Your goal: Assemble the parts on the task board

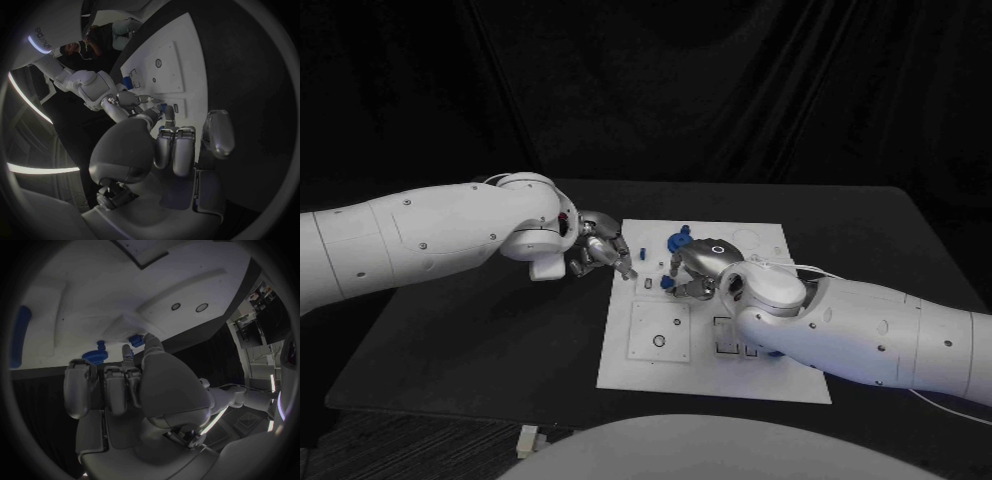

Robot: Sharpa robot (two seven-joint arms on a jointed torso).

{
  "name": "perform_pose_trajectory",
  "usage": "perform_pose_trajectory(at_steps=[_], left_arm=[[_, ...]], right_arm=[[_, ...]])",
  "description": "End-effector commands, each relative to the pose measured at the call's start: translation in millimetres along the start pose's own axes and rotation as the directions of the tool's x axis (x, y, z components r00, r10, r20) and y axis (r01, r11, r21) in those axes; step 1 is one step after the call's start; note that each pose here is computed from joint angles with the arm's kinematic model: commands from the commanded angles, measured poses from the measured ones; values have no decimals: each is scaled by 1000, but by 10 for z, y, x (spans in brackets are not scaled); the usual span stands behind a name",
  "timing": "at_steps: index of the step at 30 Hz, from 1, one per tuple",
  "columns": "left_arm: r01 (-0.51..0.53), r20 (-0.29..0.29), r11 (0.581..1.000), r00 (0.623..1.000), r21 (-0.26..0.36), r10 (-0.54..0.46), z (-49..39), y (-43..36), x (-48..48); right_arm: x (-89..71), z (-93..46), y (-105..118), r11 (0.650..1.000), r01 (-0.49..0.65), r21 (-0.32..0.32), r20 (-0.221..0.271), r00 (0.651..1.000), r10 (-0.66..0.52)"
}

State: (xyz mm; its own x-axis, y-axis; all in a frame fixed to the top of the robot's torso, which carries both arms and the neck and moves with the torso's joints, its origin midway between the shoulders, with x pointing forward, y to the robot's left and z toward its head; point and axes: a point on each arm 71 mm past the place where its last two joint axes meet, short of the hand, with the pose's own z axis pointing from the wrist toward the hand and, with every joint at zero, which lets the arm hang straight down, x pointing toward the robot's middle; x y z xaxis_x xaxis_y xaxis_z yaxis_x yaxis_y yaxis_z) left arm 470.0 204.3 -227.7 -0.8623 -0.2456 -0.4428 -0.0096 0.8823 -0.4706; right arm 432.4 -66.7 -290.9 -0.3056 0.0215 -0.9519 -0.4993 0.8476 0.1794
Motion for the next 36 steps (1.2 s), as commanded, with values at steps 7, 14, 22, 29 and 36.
perform_pose_trajectory(at_steps=[7, 14, 22, 29, 36], left_arm=[[5, -17, 1000, 1000, 18, -4, 16, -19, 20], [7, -18, 1000, 1000, 17, -6, 25, -6, 21], [9, -22, 1000, 1000, 15, -9, 42, 10, 29], [13, -17, 1000, 1000, 16, -13, 53, 17, 22], [17, -6, 999, 1000, 30, -17, 69, 3, 15]], right_arm=[[43, 24, 53, 1000, 8, -29, -8, 1000, -9], [67, 34, 63, 999, 9, -34, -14, 1000, -10], [94, 46, 59, 999, 13, -33, -26, 1000, -14], [85, 38, 52, 999, 6, -41, -8, 1000, -6], [48, 7, 60, 998, -16, -60, 41, 999, 18]])
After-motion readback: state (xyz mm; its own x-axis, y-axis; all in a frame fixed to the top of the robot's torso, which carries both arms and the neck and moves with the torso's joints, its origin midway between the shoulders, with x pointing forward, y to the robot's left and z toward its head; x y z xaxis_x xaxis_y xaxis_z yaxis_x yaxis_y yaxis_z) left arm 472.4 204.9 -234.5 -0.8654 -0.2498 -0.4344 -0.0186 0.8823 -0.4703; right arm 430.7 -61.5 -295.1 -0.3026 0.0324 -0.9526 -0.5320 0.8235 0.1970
